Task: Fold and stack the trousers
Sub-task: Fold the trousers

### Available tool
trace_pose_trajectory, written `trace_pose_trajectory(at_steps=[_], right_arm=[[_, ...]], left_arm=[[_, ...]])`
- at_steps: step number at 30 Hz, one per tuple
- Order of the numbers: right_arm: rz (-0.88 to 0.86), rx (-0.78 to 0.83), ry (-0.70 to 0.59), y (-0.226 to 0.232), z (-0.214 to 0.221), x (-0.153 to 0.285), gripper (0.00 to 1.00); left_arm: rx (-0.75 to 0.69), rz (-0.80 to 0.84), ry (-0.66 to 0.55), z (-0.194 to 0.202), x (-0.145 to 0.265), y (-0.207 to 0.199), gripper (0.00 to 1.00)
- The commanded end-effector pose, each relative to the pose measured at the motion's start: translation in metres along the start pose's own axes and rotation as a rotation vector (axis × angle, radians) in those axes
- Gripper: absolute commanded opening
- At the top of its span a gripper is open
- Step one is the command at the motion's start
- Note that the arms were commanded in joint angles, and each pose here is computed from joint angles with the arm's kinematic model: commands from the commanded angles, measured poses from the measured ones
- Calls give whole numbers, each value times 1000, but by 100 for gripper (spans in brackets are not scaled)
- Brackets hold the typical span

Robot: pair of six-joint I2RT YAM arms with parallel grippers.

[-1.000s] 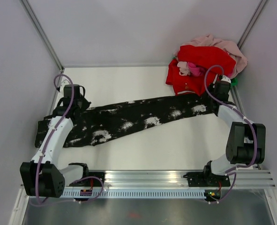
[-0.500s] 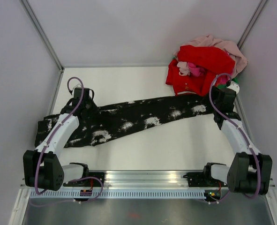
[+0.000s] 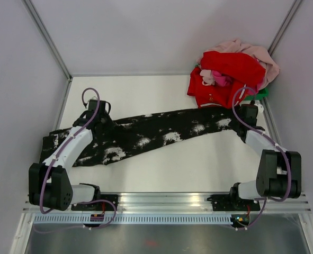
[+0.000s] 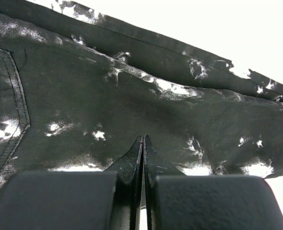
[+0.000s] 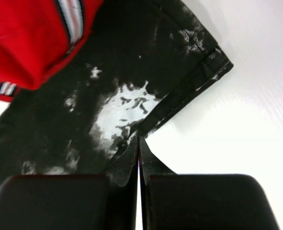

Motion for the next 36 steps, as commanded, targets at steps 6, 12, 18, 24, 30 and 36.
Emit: trace_pose_trajectory(at_steps=[6, 12, 18, 24, 30, 36], right_arm=[[11, -96, -65, 15, -21, -51, 0], [23, -123, -34, 20, -19, -77, 0], [66, -111, -36, 10, -9, -83, 0], [164, -98, 69, -2, -5, -95, 0], [372, -76, 238, -43, 22, -72, 0], [469, -181, 221, -92, 33, -34, 0]], left_arm=[[-4, 18, -17, -1, 3, -2, 2], [0, -6, -33, -1, 5, 4, 2], [12, -16, -36, 1, 5, 7, 2], [3, -53, -19, 2, 3, 10, 2], [27, -130, -54, -5, 10, 19, 2], [47, -149, -61, -6, 13, 21, 2]])
Point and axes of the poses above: each gripper's point midway between its finger pads, its own x axis back along the fingers, its own y axis along the line the jaws close on, z = x × y, the point moved 4 cm from there along x, back along the fingers, and after that the axes turned 4 degrees about x, right-handed, at the moved point
